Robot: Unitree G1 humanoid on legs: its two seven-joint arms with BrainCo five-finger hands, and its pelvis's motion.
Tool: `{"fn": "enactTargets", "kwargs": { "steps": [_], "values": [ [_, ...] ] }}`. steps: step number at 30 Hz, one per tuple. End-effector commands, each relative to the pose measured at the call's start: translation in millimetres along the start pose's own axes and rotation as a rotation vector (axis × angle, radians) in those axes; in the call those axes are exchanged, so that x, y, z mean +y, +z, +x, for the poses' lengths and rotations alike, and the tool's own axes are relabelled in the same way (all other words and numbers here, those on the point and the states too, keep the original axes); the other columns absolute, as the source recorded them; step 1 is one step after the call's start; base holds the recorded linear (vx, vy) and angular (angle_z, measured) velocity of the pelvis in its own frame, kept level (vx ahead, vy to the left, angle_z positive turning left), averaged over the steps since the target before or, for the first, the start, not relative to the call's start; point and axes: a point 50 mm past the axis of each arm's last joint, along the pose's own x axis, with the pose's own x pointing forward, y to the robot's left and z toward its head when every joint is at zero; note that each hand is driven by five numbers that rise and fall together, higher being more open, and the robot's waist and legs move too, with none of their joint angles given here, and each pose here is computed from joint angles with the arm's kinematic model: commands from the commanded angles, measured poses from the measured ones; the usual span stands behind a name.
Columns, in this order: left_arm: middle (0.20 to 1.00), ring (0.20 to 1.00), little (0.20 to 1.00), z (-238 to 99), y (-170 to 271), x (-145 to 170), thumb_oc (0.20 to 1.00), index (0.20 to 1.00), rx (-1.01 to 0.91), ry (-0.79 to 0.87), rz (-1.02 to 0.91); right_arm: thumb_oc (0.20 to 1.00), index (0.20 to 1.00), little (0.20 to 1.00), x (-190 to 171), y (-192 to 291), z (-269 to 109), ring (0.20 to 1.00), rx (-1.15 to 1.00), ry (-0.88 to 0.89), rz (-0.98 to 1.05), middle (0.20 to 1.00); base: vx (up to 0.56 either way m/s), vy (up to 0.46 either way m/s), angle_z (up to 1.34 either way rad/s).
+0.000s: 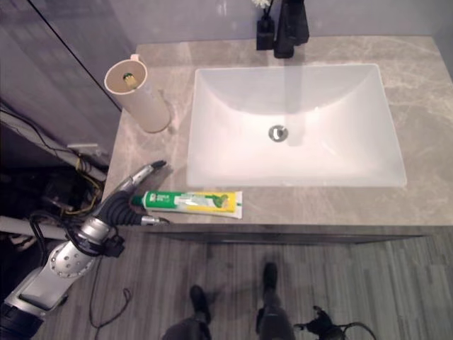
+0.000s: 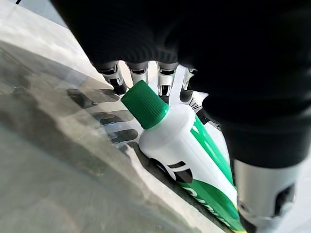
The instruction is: Put brush and paste in cup on sink, flatten towel.
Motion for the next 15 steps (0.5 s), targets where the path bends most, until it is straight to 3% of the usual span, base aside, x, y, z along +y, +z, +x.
{"fn": "enactTargets", "kwargs": {
  "steps": [1,14,15],
  "values": [
    [1.000,1.000,1.000,7.3,6.9,-0.6,1.000,1.000,-0.049,-0.040,0.053,1.000,1.000,1.000,-4.4,26.8,4.4,1.000,-0.073,-0.018,0.038,1.000,0.00,0.000,0.00],
    [1.000,1.000,1.000,11.1,14.4,-0.2,1.000,1.000,-0.115,-0.131,0.220,1.000,1.000,1.000,-6.0,26.7,4.3,1.000,-0.077,-0.034,0.088,1.000,0.00,0.000,0.00],
    [0.937,0.937,0.937,11.1,15.8,-0.7,0.937,0.937,-0.129,-0.158,0.259,1.000,1.000,1.000,-6.4,25.8,4.2,1.000,-0.077,-0.035,0.086,1.000,0.00,0.000,0.00]
  ]
}}
